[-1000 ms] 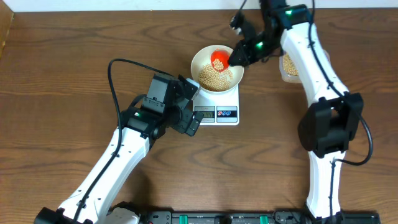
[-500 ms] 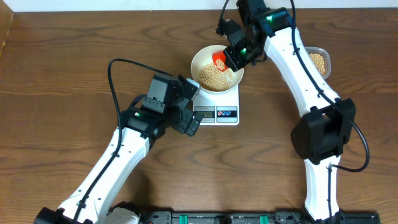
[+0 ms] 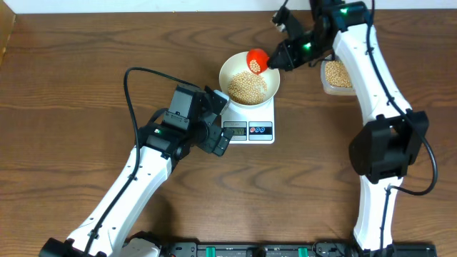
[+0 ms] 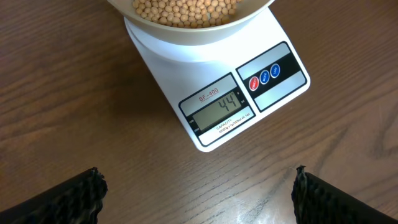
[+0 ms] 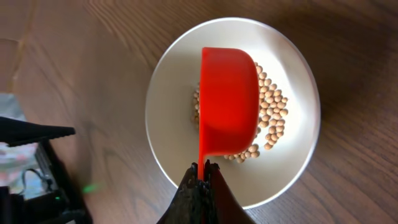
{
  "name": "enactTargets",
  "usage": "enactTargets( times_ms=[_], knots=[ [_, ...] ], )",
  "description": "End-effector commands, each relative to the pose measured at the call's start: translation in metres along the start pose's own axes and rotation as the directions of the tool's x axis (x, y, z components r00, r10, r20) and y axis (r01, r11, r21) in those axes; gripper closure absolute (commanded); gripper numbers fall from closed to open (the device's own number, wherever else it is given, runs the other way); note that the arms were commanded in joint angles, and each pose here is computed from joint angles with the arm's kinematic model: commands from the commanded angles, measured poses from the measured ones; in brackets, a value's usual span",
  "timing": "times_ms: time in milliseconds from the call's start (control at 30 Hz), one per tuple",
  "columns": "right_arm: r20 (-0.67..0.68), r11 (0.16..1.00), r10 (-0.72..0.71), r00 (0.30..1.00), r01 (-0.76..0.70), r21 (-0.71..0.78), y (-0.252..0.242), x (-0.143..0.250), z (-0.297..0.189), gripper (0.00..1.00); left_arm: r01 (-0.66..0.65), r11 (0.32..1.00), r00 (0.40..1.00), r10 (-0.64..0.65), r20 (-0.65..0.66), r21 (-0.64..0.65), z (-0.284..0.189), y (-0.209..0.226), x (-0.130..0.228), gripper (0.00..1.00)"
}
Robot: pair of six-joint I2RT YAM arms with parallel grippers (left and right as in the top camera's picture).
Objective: Scoop item into bowl and weigh 50g on scale
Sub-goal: 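Shake the tilted scoop over the bowl to add soybeans gradually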
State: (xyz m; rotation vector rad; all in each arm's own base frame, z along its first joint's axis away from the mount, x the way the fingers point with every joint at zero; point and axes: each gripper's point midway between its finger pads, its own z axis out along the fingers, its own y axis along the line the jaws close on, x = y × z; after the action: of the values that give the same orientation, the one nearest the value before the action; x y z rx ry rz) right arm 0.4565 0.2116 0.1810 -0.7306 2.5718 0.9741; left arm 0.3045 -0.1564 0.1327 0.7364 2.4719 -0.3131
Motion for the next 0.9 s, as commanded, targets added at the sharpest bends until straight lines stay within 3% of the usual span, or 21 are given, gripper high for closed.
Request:
enactTargets(
  times_ms=[0,267,567,867],
  knots=[
    [0.059,0.998,-0.044,0.997,0.047,-0.052,0.021,-0.011,-0.020,0.99,0.001,1.000,1.000,-0.001,-0.014,-0.006,0.003,0.001,0.003,0.02],
    [0.040,0.997,-0.073,0.996,0.074,-0.017,0.020,-0.010,-0.016,0.99,0.001,1.000,1.000,-0.001,-0.014,-0.006,0.003,0.001,0.003,0.02],
    [-0.072,0.972,-0.135,0.988,0.146,0.182,0.016,0.000,0.007,0.99,0.000,1.000,1.000,0.000,-0.014,-0.006,0.003,0.001,0.003,0.02],
    [-0.210,0.817,-0.232,0.950,0.307,0.489,0.016,-0.001,0.021,0.99,0.001,1.000,1.000,-0.001,-0.014,-0.006,0.003,0.001,0.003,0.02]
  ],
)
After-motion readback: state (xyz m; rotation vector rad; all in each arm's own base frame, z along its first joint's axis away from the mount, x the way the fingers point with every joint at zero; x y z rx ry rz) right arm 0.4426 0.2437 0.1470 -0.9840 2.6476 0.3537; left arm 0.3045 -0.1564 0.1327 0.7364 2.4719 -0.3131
